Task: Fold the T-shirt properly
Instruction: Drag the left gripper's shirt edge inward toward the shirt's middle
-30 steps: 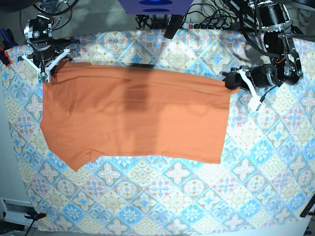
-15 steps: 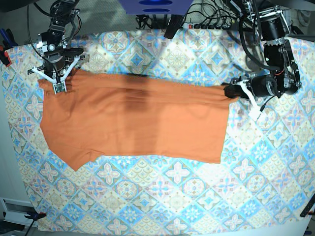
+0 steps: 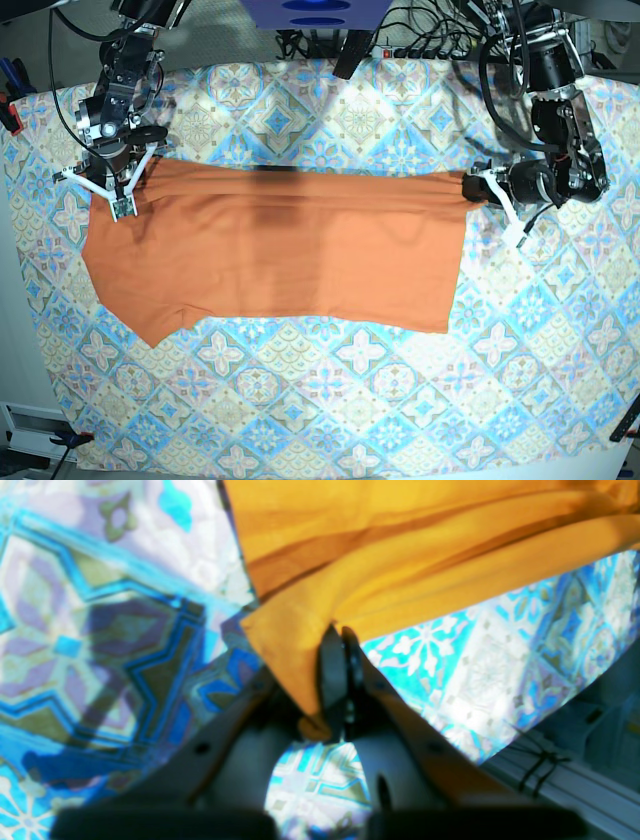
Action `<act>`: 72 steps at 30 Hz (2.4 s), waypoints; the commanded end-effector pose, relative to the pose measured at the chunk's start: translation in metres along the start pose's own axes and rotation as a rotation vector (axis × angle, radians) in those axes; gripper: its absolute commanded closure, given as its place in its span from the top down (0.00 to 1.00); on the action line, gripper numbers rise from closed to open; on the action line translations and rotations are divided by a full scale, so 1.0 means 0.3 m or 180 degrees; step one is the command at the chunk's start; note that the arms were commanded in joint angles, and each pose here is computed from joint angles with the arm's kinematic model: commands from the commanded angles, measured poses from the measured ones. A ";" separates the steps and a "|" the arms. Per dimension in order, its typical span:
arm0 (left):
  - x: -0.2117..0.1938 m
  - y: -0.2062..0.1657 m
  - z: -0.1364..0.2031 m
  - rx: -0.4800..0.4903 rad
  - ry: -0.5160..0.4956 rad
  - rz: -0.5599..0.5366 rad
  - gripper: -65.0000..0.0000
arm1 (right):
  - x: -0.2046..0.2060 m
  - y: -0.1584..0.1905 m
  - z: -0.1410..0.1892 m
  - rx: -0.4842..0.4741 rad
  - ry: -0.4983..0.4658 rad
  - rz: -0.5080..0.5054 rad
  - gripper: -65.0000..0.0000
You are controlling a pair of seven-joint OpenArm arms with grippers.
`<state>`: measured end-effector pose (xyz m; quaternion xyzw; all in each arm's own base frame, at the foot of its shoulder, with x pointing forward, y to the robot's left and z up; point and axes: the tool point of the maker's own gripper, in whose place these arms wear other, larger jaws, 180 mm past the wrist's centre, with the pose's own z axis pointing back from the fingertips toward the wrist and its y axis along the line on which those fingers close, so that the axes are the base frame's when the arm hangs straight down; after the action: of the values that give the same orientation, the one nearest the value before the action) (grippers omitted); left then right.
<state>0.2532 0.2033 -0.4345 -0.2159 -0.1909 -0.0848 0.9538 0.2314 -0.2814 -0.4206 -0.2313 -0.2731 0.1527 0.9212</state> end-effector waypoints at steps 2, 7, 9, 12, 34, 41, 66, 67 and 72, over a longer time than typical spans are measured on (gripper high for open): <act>0.047 0.015 0.027 0.0051 -0.0118 -0.0064 0.00 | 0.005 -0.061 0.005 -0.0216 0.0041 0.0117 0.04; 0.036 0.017 0.027 0.0054 -0.0099 -0.0057 0.00 | -0.053 -0.101 0.021 -0.0389 0.0345 0.0302 0.04; 0.031 0.019 0.028 0.0058 -0.0089 -0.0054 0.00 | -0.100 -0.116 0.039 -0.0429 0.0434 0.0290 0.04; 0.031 0.020 0.030 0.0065 -0.0089 -0.0061 0.00 | -0.145 -0.123 0.071 -0.0473 0.0504 0.0220 0.04; 0.007 0.068 0.019 0.0424 0.0324 -0.0373 0.00 | -0.013 -0.077 0.012 -0.0353 0.0360 0.0122 0.04; 0.029 0.112 0.028 0.0752 0.0493 -0.0526 0.00 | -0.017 -0.059 -0.025 -0.0261 0.0394 0.0285 0.04; 0.123 0.125 0.050 0.0860 0.0369 -0.0603 0.29 | 0.051 -0.111 -0.060 -0.0331 0.0311 0.0255 0.05; 0.126 0.125 0.050 0.0861 0.0364 -0.0605 0.30 | 0.051 -0.111 -0.060 -0.0331 0.0311 0.0255 0.05; 0.126 0.125 0.050 0.0861 0.0364 -0.0605 0.31 | 0.056 -0.109 -0.060 -0.0328 0.0302 0.0260 0.06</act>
<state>0.2797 0.2348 -0.4330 -0.0693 -0.1448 -0.1602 0.9739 0.2489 -0.3024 -0.4244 -0.2797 -0.2081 0.1666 0.9223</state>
